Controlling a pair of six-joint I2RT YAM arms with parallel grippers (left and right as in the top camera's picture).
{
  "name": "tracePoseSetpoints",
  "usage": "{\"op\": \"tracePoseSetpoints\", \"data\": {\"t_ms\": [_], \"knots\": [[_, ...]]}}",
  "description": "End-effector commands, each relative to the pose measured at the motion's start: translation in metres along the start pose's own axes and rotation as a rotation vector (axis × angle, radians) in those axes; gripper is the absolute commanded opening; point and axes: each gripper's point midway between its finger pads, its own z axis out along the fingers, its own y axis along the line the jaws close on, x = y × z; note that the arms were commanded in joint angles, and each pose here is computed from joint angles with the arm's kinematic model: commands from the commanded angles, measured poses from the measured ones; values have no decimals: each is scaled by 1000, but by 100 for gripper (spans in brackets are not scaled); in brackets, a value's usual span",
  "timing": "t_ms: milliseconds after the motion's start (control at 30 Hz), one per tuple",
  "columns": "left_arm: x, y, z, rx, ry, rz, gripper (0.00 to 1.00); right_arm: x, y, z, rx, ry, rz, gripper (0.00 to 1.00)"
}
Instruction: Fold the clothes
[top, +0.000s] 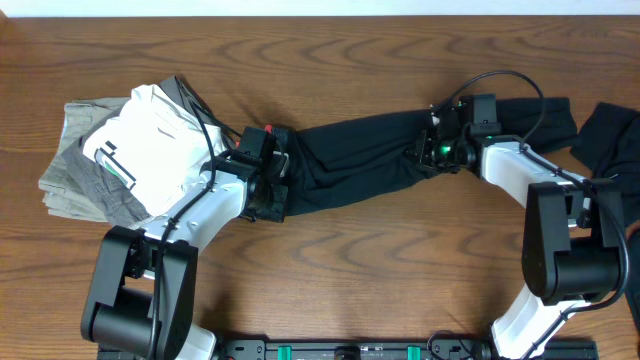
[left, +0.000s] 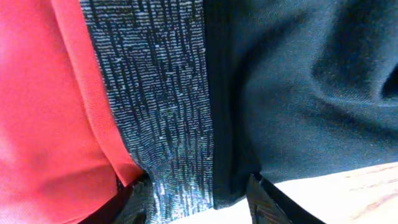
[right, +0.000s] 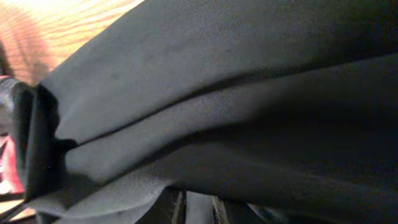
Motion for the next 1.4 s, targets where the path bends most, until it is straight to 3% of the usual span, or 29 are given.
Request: {"op": "tracePoseSetpoints", "data": {"t_ms": [0, 400, 500, 700, 900, 967, 1100, 1367], "knots": [[27, 6, 15, -23, 90, -8, 50, -18, -3, -4, 100, -94, 24, 13], [38, 17, 13, -82, 135, -10, 50, -86, -14, -10, 197, -413, 25, 10], [38, 17, 13, -82, 133, -10, 50, -94, -11, -19, 159, -426, -1, 8], [38, 17, 13, -82, 134, -10, 50, -98, -11, -73, 110, -409, -32, 20], [38, 17, 13, -81, 134, -10, 50, -57, -33, -106, 154, -260, 40, 23], [38, 17, 13, -81, 134, -10, 51, -36, -20, -94, 85, -163, 33, 22], [38, 17, 13, -81, 134, -10, 50, 1, 10, -63, 3, -15, -6, 8], [38, 17, 13, -81, 134, -10, 50, 42, 49, -3, 7, 102, -172, 5]]}}
